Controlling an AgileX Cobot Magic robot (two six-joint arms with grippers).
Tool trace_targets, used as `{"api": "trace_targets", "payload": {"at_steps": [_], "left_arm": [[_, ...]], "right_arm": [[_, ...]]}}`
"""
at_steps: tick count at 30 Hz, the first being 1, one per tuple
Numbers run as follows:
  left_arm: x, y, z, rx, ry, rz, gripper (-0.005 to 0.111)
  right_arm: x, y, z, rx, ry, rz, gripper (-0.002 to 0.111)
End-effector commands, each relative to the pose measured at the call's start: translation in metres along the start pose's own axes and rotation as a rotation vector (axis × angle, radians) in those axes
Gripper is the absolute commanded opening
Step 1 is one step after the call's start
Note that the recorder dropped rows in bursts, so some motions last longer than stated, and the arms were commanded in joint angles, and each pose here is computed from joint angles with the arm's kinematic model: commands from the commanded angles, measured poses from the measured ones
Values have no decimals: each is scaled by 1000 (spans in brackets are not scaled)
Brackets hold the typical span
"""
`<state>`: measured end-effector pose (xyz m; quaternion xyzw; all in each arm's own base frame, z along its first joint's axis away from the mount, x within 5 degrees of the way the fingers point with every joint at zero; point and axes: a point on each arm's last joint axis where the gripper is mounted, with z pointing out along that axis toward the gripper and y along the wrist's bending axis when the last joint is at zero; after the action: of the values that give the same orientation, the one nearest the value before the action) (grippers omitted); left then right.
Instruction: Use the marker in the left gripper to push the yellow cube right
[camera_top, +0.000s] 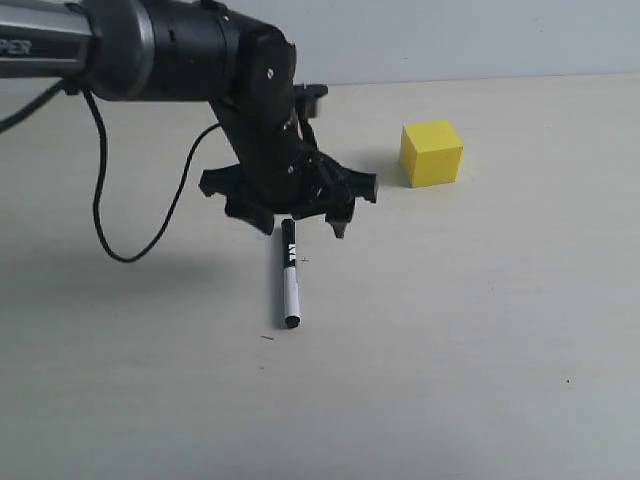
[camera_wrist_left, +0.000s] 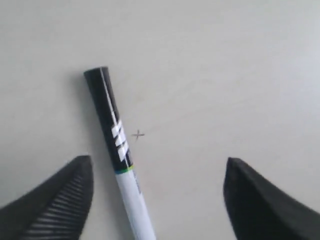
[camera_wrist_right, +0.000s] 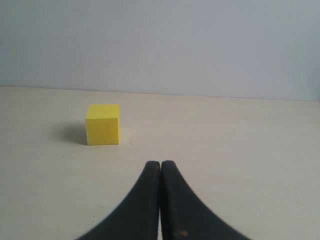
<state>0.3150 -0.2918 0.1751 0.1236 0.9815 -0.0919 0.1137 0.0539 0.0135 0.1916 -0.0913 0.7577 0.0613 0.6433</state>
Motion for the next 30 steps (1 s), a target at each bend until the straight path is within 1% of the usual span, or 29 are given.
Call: {"api": "trace_targets", "payload": {"at_steps": [1, 2, 3, 6, 9, 11, 14, 17, 19, 24, 28, 30], "left_arm": [[-4, -9, -42, 75, -102, 149, 25], [-3, -11, -47, 82, -113, 174, 9], [-1, -14, -53, 93, -122, 200, 2], [5, -20, -68, 119, -169, 246, 0], [17, -22, -78, 169, -243, 246, 0], [32, -25, -76, 210, -294, 269, 0], [60, -31, -75, 280, -407, 322, 0], [85, -31, -79, 345, -542, 350, 0], [103, -27, -83, 383, -616, 361, 0], [140, -6, -95, 449, -750, 386, 0], [166, 14, -112, 496, -896, 499, 0], [179, 23, -118, 526, -953, 537, 0]], "right_arm": [[0, 0, 0, 7, -13, -1, 0], [0, 0, 0, 7, -13, -1, 0], [0, 0, 0, 7, -13, -1, 0], [0, 0, 0, 7, -13, -1, 0], [0, 0, 0, 7, -13, -1, 0], [0, 0, 0, 7, -13, -1, 0], [0, 0, 0, 7, -13, -1, 0], [0, 0, 0, 7, -13, -1, 0], [0, 0, 0, 7, -13, -1, 0], [0, 0, 0, 7, -13, -1, 0], [0, 0, 0, 7, -13, -1, 0], [0, 0, 0, 7, -13, -1, 0]]}}
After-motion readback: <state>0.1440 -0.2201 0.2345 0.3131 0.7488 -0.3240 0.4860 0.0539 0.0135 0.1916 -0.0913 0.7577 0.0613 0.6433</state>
